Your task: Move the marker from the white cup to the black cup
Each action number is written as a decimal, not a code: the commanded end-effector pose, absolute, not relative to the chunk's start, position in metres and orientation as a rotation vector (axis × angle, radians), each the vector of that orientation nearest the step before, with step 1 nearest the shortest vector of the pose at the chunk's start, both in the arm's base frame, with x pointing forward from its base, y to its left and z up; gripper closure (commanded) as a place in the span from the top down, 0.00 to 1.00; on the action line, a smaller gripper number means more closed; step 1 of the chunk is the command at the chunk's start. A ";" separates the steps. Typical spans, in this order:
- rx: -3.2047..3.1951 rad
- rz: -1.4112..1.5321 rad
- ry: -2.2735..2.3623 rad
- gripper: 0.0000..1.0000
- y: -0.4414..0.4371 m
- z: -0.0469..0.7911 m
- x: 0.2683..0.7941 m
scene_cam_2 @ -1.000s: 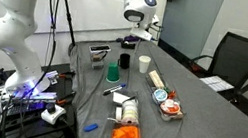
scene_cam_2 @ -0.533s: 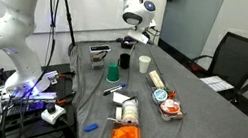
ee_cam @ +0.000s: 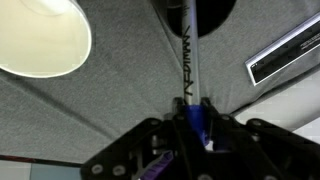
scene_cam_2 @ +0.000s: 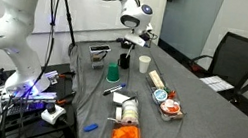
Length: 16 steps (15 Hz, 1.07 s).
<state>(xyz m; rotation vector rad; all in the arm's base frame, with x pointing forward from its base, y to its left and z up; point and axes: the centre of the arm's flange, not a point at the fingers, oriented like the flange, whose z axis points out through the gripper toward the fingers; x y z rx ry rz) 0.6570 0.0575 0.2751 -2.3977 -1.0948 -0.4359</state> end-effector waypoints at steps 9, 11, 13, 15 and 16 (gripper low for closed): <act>-2.409 -0.360 -1.145 0.05 0.058 0.237 0.629; -2.404 -0.352 -1.161 0.05 0.058 0.234 0.626; -2.404 -0.345 -1.180 0.45 0.059 0.231 0.625; -2.401 -0.339 -1.185 0.52 0.059 0.230 0.625; -2.400 -0.339 -1.184 0.58 0.059 0.229 0.625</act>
